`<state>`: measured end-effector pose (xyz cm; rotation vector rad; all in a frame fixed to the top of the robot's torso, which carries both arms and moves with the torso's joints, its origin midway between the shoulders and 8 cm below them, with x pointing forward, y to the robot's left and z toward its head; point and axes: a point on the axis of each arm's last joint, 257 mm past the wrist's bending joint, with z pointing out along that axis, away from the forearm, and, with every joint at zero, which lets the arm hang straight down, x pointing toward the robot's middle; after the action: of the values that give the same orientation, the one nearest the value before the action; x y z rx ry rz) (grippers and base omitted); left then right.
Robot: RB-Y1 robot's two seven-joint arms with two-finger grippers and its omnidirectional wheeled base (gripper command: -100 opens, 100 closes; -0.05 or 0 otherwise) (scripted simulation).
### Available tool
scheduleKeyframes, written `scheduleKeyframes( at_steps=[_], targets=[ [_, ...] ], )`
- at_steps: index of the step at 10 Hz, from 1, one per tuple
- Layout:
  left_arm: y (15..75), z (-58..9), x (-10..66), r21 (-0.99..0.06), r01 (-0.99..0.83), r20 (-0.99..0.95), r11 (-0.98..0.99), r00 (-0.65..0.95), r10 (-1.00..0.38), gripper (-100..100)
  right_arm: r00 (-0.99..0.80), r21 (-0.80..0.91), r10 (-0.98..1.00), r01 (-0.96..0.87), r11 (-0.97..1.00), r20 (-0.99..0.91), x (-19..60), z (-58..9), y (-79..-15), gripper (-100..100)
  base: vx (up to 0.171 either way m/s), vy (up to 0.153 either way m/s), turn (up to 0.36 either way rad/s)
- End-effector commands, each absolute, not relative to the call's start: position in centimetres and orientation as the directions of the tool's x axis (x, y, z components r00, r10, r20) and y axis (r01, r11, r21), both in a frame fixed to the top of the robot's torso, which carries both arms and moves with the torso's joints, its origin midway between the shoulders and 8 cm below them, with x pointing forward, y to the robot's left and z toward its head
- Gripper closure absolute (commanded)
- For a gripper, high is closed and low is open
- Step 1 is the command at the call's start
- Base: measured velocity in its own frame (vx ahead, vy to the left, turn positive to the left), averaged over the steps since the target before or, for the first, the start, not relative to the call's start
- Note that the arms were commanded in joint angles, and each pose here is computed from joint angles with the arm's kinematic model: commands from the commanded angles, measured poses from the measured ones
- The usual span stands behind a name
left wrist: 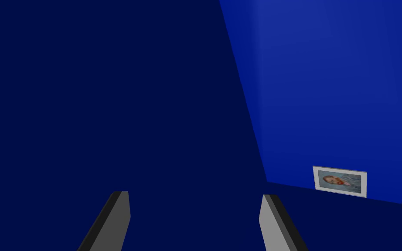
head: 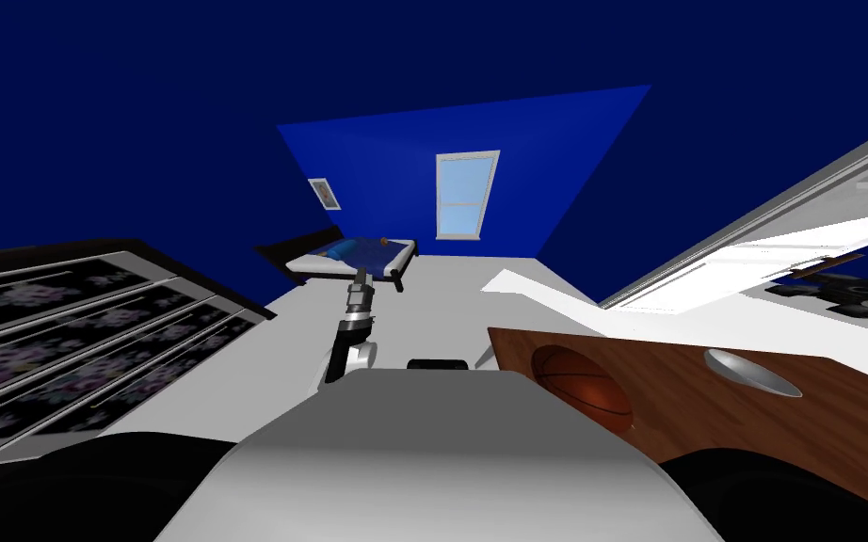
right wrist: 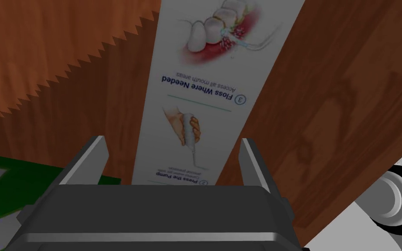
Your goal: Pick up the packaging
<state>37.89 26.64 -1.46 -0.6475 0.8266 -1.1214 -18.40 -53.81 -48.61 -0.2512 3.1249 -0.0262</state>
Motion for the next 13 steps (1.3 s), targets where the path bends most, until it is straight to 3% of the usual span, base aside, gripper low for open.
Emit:
scheduleKeyframes(
  at_steps=[1, 2, 3, 7, 8, 9, 12, 13],
  targets=[
    [26.6, -1.5, 37.9, -0.8, 0.511, -0.241, 0.314, 0.206, -0.948, 0, -0.988, -0.017, -0.153, -0.153, 0.988, -0.006, -18.6, -49.5, -53.1, -100, -0.015, -0.037, 0.046],
    [26.6, -1.5, 37.9, -0.8, 0.511, -0.241, 0.314, 0.206, -0.948, 0, -0.988, -0.016, -0.156, -0.155, 0.988, -0.006, -18.5, -49.2, -53.2, -100, -0.006, -0.016, 0.009],
    [26.6, -1.5, 37.9, -0.8, 0.511, -0.241, 0.314, 0.206, -0.948, 0, -0.988, -0.017, -0.155, -0.155, 0.988, -0.006, -18.5, -49.3, -53.2, 100, 0.0, 0.0, 0.0],
    [26.6, -1.5, 37.9, -0.8, 0.511, -0.241, 0.314, 0.206, -0.948, 0, -0.988, -0.014, -0.152, -0.152, 0.988, -0.007, -18.5, -49.3, -53.0, 100, 0.0, 0.0, 0.0],
    [26.6, -1.5, 37.9, -0.8, 0.511, -0.241, 0.314, 0.206, -0.948, 0, -0.988, -0.014, -0.152, -0.152, 0.988, -0.007, -18.5, -49.3, -53.0, 0, 0.0, 0.0, 0.0],
    [26.6, -1.5, 37.9, -0.8, 0.511, -0.241, 0.314, 0.206, -0.948, 0, -0.987, -0.018, -0.161, -0.161, 0.987, -0.005, -18.3, -48.5, -53.9, 100, 0.009, 0.019, -0.055],
    [26.6, -1.5, 37.9, -0.8, 0.511, -0.241, 0.314, 0.206, -0.949, 0, -0.986, -0.018, -0.168, -0.168, 0.986, -0.003, -18.1, -47.7, -54.5, 100, 0.015, 0.031, -0.048],
    [26.6, -1.5, 37.9, -0.8, 0.511, -0.241, 0.314, 0.206, -0.949, 0, -0.986, -0.018, -0.169, -0.169, 0.985, -0.003, -18.0, -47.7, -54.5, 0, 0.0, 0.0, 0.0]
  ],
)
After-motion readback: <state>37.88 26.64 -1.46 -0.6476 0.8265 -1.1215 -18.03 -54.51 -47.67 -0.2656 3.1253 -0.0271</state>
